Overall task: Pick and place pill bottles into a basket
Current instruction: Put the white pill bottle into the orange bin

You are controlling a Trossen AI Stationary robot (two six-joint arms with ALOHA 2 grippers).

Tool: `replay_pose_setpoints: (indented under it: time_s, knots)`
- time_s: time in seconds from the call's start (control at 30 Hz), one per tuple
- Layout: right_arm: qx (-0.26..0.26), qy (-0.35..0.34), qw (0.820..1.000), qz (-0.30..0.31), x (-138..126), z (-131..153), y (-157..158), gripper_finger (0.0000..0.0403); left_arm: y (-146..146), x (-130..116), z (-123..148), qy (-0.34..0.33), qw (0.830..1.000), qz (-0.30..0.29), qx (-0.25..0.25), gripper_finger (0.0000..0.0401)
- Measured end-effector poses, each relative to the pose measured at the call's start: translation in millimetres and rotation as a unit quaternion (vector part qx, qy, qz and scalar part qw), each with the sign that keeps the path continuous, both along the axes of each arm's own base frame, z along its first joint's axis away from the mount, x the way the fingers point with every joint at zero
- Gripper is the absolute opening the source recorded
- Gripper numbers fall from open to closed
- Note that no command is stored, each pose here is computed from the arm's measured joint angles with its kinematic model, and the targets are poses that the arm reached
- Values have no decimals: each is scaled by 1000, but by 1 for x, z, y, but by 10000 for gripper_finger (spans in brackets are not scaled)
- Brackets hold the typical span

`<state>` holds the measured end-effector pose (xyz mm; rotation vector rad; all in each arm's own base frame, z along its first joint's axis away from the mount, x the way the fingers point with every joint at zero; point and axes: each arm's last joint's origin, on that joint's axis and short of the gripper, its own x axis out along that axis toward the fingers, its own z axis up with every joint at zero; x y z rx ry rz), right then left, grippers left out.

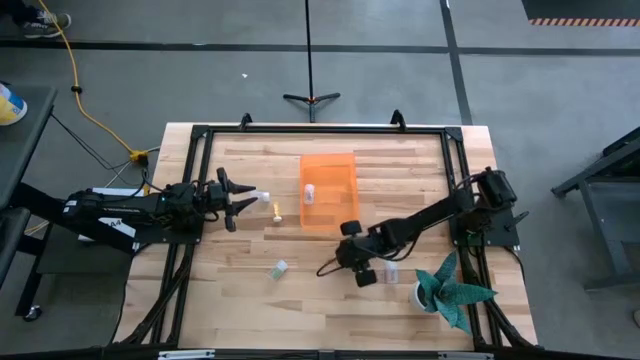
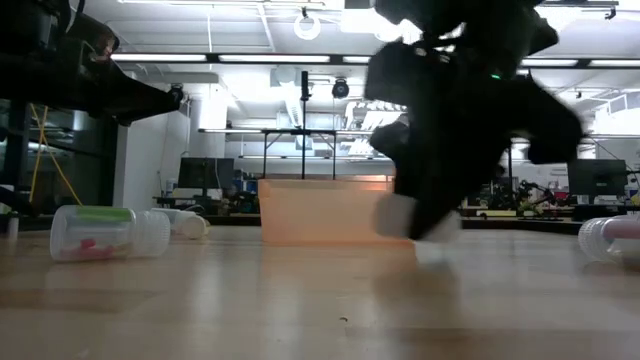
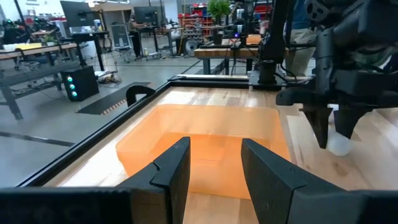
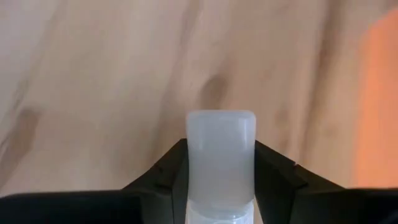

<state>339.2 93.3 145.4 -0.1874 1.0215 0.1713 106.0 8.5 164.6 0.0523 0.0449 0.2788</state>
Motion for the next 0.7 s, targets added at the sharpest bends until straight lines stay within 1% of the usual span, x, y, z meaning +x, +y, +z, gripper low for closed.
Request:
replay_pose_setpoints:
  time_s: [0.13,0.2,0.23,0.37,0.5,0.57,0.7]
  knots:
    - [-25,-34,998,-55,15,12,-24,127,0,0,0,0,1000,5,0,177]
    - [-24,-46,997,-64,23,19,-39,127,0,0,0,0,1000,5,0,177]
    - [-15,-53,996,-65,27,22,-46,127,0,0,0,0,1000,5,0,177]
    - [32,-98,994,-38,44,43,-69,127,0,0,0,0,1000,5,-1,177]
    - [53,-131,990,-28,55,63,-89,127,0,0,0,0,1000,5,-1,177]
    - [34,-137,989,-35,58,72,-99,127,0,0,0,0,1000,5,-1,177]
    - [-35,-138,985,-96,57,75,-135,127,0,0,0,0,1000,5,-1,177]
